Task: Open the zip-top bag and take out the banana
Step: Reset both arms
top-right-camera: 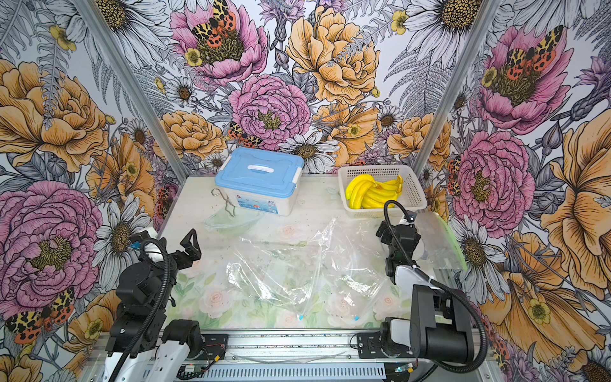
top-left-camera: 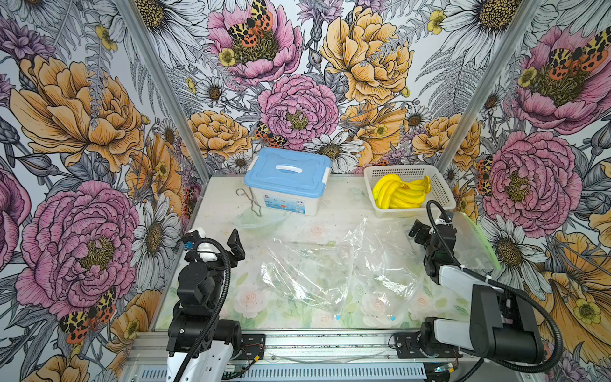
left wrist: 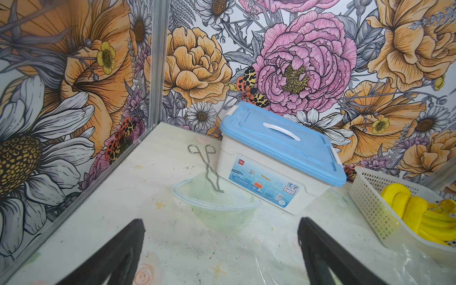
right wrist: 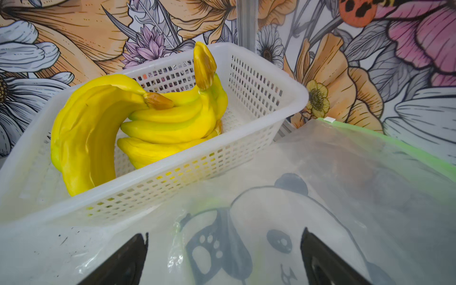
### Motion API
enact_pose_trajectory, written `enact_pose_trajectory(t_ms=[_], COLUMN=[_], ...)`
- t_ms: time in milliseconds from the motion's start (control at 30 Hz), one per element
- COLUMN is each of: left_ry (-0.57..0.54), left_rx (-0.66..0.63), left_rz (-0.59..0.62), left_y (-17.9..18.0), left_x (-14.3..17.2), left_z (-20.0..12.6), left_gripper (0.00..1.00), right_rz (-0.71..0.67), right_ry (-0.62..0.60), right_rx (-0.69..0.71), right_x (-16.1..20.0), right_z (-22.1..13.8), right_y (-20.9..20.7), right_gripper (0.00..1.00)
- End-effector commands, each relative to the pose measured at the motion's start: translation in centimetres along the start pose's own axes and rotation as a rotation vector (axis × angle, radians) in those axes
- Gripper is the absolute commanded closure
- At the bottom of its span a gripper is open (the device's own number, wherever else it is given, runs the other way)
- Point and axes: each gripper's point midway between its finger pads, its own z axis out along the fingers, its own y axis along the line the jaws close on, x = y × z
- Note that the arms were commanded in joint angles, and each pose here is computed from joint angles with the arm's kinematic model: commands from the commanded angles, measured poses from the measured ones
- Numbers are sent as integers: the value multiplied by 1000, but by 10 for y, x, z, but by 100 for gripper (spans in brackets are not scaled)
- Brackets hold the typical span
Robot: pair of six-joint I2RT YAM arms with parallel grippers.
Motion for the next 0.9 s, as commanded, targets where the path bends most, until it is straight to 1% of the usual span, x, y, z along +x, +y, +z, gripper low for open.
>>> enact_pose_trajectory(t_ms=[0, 100, 233, 333, 500, 600, 667, 867], left_ry=[12, 12, 14, -1, -25, -6, 3, 33], left_rx=[-71, -105, -135, -159, -212, -239, -252, -213], left_rz=[2, 7, 35, 48, 12, 56, 63, 109], left_y=[12, 18, 23, 28, 43, 52, 57, 58], left_x=[4, 6, 14, 25, 52, 67, 72, 85], left_z=[5, 10, 23, 40, 73, 95, 109, 151], left_gripper=[1, 1, 1, 1, 1, 1, 1, 2], right_rz=[-8, -10, -19, -38, -84, -103, -120, -160], right_ry=[-100, -96, -77, -77, -80, -78, -78, -56], right_rx=[-40, -47, -52, -83, -129, -163, -189, -228], right_x=[-26, -17, -16, -16, -14, -13, -12, -8], right_z=[6, 11, 15, 15, 14, 14, 14, 17], right_y=[9, 10, 12, 19, 32, 40, 45, 57], right_gripper=[1, 1, 0, 0, 0, 1, 0, 0])
